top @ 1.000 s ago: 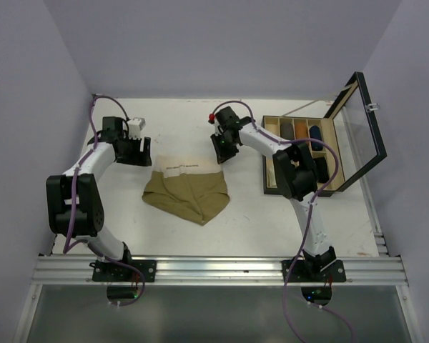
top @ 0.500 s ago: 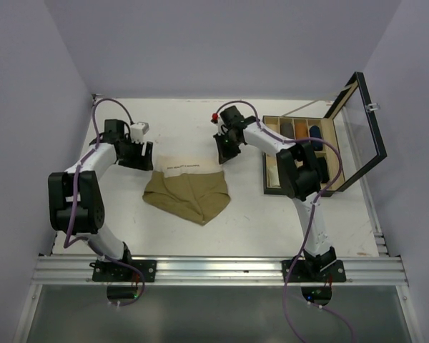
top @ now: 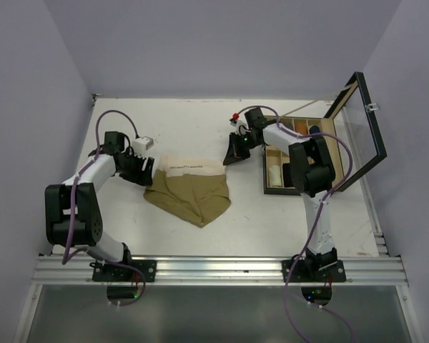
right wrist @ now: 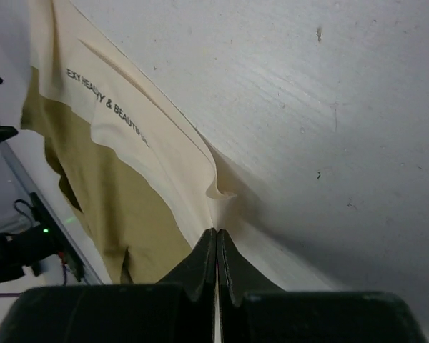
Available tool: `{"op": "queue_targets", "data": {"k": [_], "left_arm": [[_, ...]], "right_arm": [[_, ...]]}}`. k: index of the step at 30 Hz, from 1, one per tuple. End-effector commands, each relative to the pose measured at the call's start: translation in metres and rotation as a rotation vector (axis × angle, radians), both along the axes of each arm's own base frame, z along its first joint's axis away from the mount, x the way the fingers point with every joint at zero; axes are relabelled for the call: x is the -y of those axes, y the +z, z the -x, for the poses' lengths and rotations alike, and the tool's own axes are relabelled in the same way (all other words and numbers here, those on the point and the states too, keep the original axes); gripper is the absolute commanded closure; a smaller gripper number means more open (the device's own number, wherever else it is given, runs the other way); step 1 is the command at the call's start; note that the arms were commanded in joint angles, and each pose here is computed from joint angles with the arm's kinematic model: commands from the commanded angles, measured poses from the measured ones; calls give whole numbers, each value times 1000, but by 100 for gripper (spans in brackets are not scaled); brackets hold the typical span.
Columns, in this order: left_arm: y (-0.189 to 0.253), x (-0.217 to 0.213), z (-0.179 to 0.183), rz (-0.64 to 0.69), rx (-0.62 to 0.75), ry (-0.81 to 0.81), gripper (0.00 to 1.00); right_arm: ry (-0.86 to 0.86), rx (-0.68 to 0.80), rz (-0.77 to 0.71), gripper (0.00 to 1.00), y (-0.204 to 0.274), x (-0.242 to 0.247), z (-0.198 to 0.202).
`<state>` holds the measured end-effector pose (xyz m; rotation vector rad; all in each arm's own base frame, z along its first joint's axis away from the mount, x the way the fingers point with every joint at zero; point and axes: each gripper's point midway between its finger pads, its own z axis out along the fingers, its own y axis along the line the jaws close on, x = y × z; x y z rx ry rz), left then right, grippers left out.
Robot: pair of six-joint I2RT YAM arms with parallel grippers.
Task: Roll the underwear
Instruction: Flatten the underwear
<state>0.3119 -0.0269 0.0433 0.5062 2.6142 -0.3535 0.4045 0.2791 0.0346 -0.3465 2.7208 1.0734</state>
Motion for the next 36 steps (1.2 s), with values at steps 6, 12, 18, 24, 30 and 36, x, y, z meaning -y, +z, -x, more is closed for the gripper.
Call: {"op": "queue_targets", "data": {"k": [6, 12, 18, 24, 30, 36], "left_arm": [[52, 31, -79, 220, 166, 0, 44], [35, 46, -127, 358, 108, 53, 46], [3, 50, -149, 410, 57, 95, 51], [-12, 62, -151, 496, 0, 90, 57], [-23, 67, -144, 526, -36, 77, 61], [-28, 60, -146, 497, -37, 111, 89]], "right_arm": [[-65, -127, -330, 100, 24, 0, -8], [-65, -144, -329, 100, 15, 0, -6], [-45, -144, -340, 100, 12, 2, -2], [-28, -126, -347, 100, 18, 3, 2], [-21, -109, -345, 100, 23, 3, 1], [-23, -102, -341, 100, 27, 5, 1]]}}
